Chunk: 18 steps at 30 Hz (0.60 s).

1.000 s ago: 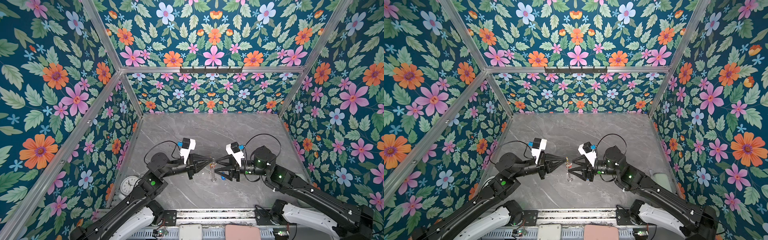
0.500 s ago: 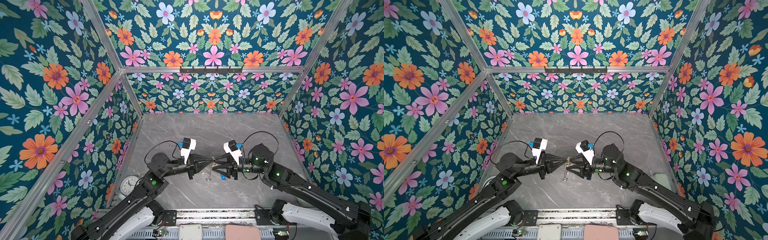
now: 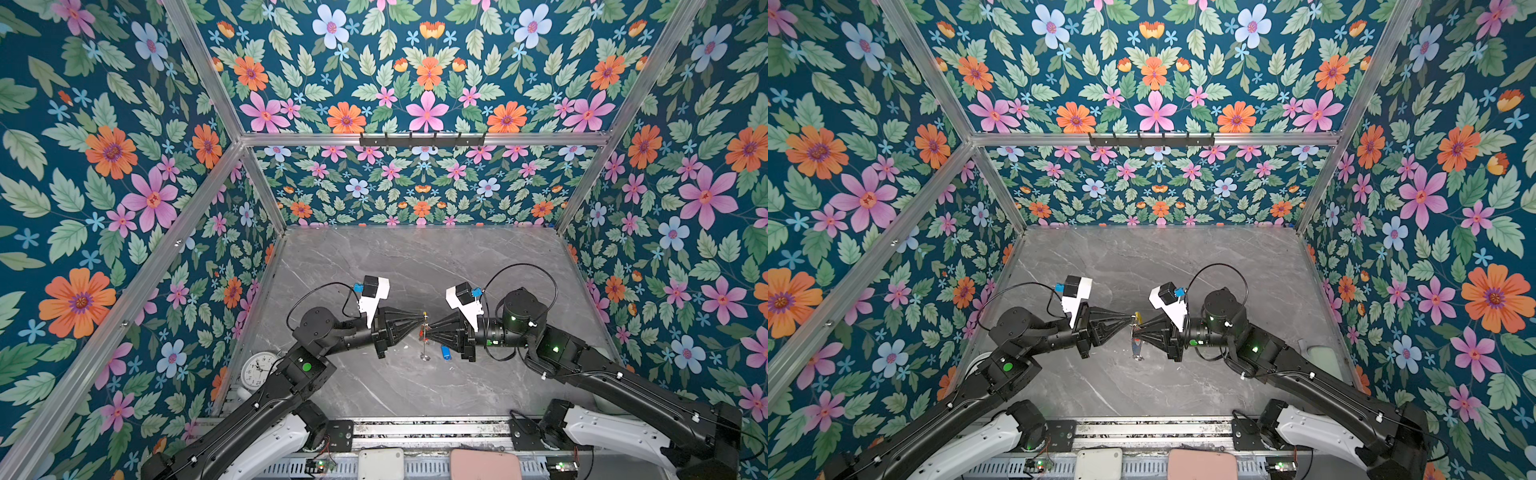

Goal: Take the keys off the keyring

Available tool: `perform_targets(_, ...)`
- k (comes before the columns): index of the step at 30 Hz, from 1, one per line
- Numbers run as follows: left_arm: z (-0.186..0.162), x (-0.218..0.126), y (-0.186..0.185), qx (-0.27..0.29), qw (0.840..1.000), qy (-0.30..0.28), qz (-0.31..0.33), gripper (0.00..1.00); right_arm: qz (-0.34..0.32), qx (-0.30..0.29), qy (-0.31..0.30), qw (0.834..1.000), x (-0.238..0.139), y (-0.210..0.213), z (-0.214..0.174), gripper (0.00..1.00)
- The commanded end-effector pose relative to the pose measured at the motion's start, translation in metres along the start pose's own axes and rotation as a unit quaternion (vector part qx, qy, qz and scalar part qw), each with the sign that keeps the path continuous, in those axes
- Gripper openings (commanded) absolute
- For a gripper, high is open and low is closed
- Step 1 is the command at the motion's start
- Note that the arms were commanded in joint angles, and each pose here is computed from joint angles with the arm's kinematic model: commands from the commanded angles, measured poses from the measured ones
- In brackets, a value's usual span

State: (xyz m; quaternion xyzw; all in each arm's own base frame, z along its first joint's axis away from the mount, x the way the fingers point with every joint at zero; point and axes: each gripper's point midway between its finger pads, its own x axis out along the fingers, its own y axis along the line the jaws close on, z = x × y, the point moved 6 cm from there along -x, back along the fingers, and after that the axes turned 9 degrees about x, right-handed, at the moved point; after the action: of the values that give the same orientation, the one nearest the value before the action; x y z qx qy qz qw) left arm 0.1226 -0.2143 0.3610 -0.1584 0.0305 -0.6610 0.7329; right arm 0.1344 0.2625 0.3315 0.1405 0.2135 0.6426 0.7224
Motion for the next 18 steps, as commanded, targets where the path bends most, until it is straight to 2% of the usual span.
perform_targets(1,0.0072,-0.0006,-0.0024,0.016,1.0,-0.019,-0.003,0.0,0.009,-0.016,-0.008,1.0,0.0005,0.0037,0.005,0.06)
perform_targets(4,0.0082,-0.0006,-0.0029,0.016,1.0,-0.022,-0.004,0.0,0.009,-0.018,-0.007,1.0,0.0003,0.0046,0.0059,0.0)
perform_targets(18,0.0075,0.0015,0.0011,0.013,1.0,-0.027,0.002,0.0,0.012,-0.023,0.001,1.0,0.001,0.0067,0.0073,0.0)
